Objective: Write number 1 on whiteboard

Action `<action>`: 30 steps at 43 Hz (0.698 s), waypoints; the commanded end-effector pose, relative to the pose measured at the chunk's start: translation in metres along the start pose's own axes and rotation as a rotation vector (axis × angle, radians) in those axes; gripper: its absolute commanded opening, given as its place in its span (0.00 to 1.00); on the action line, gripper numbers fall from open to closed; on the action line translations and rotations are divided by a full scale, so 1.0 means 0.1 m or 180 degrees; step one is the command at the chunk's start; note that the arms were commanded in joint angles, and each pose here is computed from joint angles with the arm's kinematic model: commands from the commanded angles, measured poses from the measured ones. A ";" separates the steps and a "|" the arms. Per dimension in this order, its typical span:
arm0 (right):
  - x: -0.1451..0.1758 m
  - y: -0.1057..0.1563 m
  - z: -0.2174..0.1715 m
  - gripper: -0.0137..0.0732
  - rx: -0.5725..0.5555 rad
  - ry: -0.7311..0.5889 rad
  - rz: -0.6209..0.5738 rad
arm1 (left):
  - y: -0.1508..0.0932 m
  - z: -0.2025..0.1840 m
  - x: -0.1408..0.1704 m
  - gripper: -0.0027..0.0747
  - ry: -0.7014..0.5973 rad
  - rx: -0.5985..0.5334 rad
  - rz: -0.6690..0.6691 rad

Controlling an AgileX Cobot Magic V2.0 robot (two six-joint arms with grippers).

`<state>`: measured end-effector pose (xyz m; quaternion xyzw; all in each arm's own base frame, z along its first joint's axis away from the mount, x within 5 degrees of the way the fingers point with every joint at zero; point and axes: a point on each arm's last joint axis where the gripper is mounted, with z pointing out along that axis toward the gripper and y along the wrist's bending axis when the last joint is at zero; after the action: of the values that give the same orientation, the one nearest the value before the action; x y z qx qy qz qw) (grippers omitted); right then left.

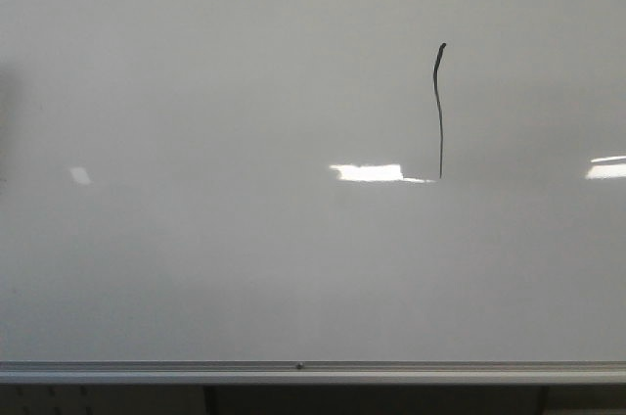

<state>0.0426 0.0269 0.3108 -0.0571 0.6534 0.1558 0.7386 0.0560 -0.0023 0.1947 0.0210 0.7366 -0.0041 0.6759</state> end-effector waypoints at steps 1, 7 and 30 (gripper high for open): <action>-0.10 -0.02 0.00 0.02 0.0088 -0.0147 0.0024 | 0.01 0.00 -0.02 0.01 -0.0278 -0.0030 -0.0015; -0.10 -0.02 0.00 0.02 0.0088 -0.0147 0.0024 | 0.01 0.00 -0.02 0.01 -0.0278 -0.0030 -0.0015; 0.23 -0.22 0.03 0.02 0.0595 0.0286 -0.0293 | 0.01 0.00 -0.02 0.01 -0.0278 -0.0030 -0.0015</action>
<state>0.0517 0.0198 0.2817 -0.0572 0.7047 0.0929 0.7010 0.0560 -0.0023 0.1947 0.0210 0.7366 -0.0041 0.6759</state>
